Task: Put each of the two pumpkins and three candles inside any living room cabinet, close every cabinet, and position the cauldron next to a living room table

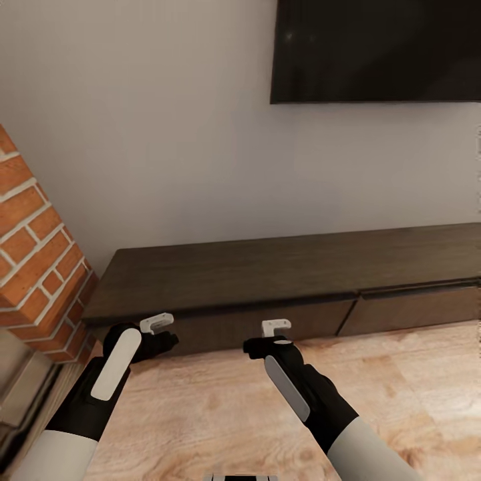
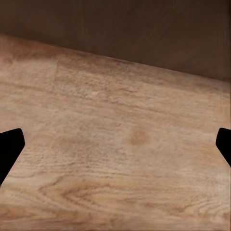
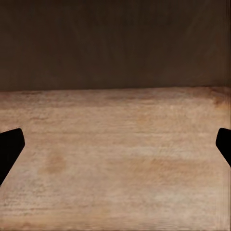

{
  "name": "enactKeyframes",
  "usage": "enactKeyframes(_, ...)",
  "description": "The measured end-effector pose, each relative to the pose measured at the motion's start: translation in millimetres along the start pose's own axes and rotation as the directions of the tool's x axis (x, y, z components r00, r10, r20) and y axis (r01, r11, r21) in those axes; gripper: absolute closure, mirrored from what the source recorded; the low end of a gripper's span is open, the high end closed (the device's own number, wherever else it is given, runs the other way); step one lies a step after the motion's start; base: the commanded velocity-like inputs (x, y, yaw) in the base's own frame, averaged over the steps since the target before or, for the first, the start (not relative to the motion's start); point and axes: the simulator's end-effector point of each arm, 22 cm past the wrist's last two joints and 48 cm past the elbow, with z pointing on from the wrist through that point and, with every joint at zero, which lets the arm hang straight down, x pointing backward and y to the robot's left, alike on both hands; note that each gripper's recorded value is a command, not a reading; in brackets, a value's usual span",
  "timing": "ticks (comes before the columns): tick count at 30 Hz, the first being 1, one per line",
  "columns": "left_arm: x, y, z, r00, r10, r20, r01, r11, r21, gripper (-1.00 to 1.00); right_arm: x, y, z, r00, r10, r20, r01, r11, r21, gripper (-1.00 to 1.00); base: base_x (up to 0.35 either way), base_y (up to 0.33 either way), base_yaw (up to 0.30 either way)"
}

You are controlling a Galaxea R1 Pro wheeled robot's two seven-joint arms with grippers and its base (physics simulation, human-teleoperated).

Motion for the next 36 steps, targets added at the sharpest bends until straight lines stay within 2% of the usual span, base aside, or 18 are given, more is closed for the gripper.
enactKeyframes(10,-12.7,-3.7,-16.9,1.0,0.001,-0.002,-0.001,1.0,-0.002,-1.0,-32.0,7.0,-21.8,0.999,0.004,0.033,-0.003,1.0,-0.023,-1.0,-0.319,0.0,-0.004)
enactKeyframes(12,-14.4,-4.2,-19.3,1.0,0.001,-0.004,-0.001,1.0,-0.003,-1.0,-32.7,11.3,-24.2,1.0,0.013,0.021,-0.012,0.999,-0.035,-1.0,-0.335,0.0,0.0)
enactKeyframes(17,-18.4,-5.2,-24.8,1.0,0.001,-0.012,-0.001,1.0,-0.006,-1.0,-27.3,26.7,-29.9,0.996,0.076,-0.044,-0.081,0.992,-0.101,-1.0,-0.335,0.0,0.0)
enactKeyframes(20,-20.8,-6.0,-28.4,1.0,0.001,-0.016,-0.002,1.0,-0.008,-1.0,-29.4,30.4,-34.0,0.994,0.091,-0.058,-0.097,0.988,-0.117,-1.0,-0.335,0.0,0.0)
enactKeyframes(27,-28.6,-8.7,-40.4,1.0,0.001,-0.019,-0.001,1.0,-0.008,-1.0,-66.9,44.5,-59.8,0.994,0.109,-0.003,-0.108,0.98,-0.165,-1.0,-0.145,0.0,-0.006)
enactKeyframes(36,-39.7,-13.1,-56.9,1.0,0.003,-0.017,-0.003,1.0,-0.008,-1.0,-86.3,45.5,-75.6,0.994,0.111,0.009,-0.108,0.98,-0.17,-1.0,-0.007,0.0,-0.201)
